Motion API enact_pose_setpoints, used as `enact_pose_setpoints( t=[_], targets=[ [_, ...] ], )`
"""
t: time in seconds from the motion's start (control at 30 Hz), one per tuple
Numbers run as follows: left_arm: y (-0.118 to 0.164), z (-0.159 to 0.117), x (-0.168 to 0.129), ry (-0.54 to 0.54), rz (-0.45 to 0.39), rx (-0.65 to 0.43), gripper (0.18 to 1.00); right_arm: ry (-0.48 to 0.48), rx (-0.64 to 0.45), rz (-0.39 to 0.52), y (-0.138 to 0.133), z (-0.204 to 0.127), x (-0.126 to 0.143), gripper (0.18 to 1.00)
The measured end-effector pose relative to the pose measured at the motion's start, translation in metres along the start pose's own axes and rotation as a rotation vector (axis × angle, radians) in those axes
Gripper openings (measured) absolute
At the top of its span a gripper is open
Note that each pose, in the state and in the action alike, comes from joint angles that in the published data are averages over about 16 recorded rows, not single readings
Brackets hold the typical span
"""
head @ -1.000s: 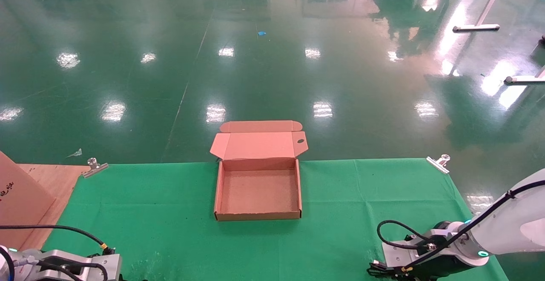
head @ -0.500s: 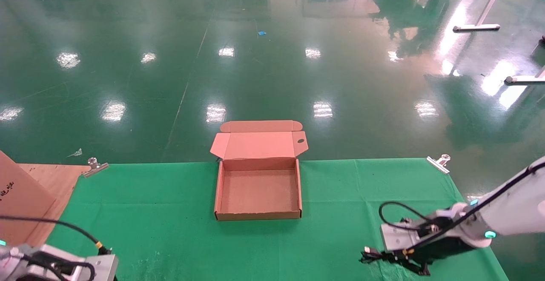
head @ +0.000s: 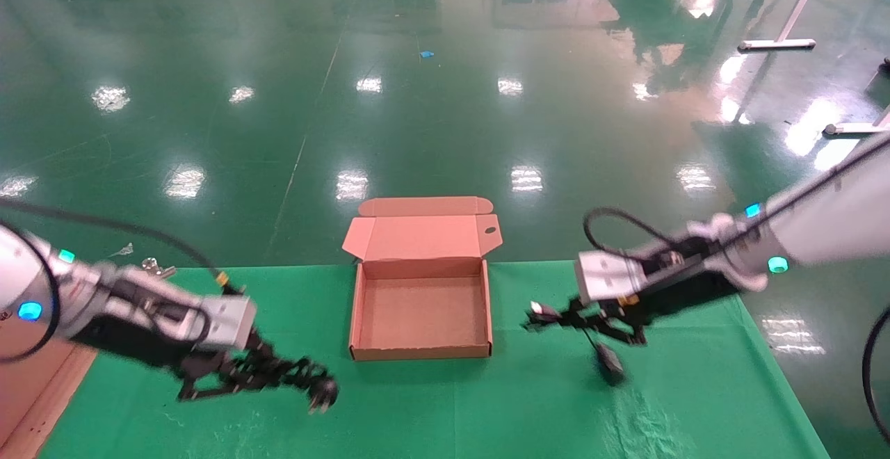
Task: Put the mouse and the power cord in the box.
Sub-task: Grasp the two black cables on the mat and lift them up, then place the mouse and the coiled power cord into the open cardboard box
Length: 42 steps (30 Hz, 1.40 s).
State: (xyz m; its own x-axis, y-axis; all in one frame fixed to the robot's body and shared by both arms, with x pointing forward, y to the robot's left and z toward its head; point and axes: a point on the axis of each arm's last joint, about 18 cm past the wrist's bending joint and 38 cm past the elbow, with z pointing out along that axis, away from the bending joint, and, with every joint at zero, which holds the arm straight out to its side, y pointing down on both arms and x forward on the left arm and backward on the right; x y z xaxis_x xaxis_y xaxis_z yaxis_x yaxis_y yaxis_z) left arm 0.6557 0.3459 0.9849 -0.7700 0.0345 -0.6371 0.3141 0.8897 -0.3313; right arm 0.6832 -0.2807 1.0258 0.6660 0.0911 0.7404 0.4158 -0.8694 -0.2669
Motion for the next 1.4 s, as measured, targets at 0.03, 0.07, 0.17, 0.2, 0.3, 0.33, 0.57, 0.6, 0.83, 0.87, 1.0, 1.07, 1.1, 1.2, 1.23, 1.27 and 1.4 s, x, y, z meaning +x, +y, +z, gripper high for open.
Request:
enact_pose_setpoints(
  t=[0.03, 0.07, 0.17, 0.2, 0.3, 0.33, 0.57, 0.6, 0.83, 0.87, 1.0, 1.07, 1.1, 1.2, 1.23, 1.27, 1.4],
  targets=[
    [-0.008, -0.005, -0.006, -0.009, 0.015, 0.006, 0.322, 0.010, 0.011, -0.010, -0.008, -0.007, 0.007, 0.221],
    [-0.016, -0.011, -0.013, -0.018, 0.030, 0.011, 0.322, 0.020, 0.022, -0.022, -0.017, -0.013, 0.014, 0.221],
    [-0.041, -0.029, -0.031, -0.049, 0.073, 0.025, 0.321, 0.050, 0.048, -0.058, -0.043, -0.032, 0.033, 0.221],
    [-0.049, -0.035, -0.037, -0.060, 0.087, 0.028, 0.321, 0.060, 0.055, -0.071, -0.052, -0.039, 0.039, 0.221],
    [-0.072, -0.053, -0.052, -0.094, 0.125, 0.040, 0.321, 0.088, 0.075, -0.103, -0.078, -0.055, 0.055, 0.221],
    [-0.079, -0.059, -0.056, -0.105, 0.136, 0.043, 0.321, 0.096, 0.080, -0.113, -0.086, -0.059, 0.060, 0.221],
    [-0.114, -0.086, -0.075, -0.161, 0.188, 0.062, 0.321, 0.126, 0.096, -0.169, -0.128, -0.070, 0.078, 0.220],
    [-0.117, -0.088, -0.077, -0.166, 0.191, 0.065, 0.321, 0.126, 0.096, -0.174, -0.132, -0.070, 0.079, 0.220],
    [-0.125, -0.084, -0.081, -0.172, 0.223, 0.062, 0.321, 0.118, 0.101, -0.189, -0.146, -0.066, 0.079, 0.220],
    [-0.125, -0.081, -0.083, -0.174, 0.232, 0.055, 0.321, 0.116, 0.103, -0.189, -0.146, -0.066, 0.078, 0.220],
    [-0.123, -0.063, -0.091, -0.207, 0.269, 0.022, 0.321, 0.109, 0.109, -0.184, -0.145, -0.065, 0.075, 0.220],
    [-0.120, -0.050, -0.098, -0.239, 0.283, -0.004, 0.320, 0.104, 0.113, -0.177, -0.143, -0.064, 0.073, 0.220],
    [-0.119, -0.043, -0.102, -0.257, 0.289, -0.019, 0.320, 0.102, 0.115, -0.172, -0.141, -0.064, 0.072, 0.220],
    [-0.114, -0.018, -0.115, -0.324, 0.306, -0.066, 0.320, 0.094, 0.122, -0.157, -0.134, -0.062, 0.068, 0.220],
    [-0.113, -0.008, -0.119, -0.349, 0.309, -0.081, 0.320, 0.092, 0.124, -0.151, -0.132, -0.061, 0.067, 0.220],
    [-0.111, 0.002, -0.122, -0.376, 0.310, -0.094, 0.320, 0.089, 0.125, -0.146, -0.129, -0.060, 0.065, 0.220],
    [-0.108, 0.041, -0.132, -0.488, 0.288, -0.117, 0.320, 0.078, 0.127, -0.123, -0.115, -0.053, 0.058, 0.220]
  ],
)
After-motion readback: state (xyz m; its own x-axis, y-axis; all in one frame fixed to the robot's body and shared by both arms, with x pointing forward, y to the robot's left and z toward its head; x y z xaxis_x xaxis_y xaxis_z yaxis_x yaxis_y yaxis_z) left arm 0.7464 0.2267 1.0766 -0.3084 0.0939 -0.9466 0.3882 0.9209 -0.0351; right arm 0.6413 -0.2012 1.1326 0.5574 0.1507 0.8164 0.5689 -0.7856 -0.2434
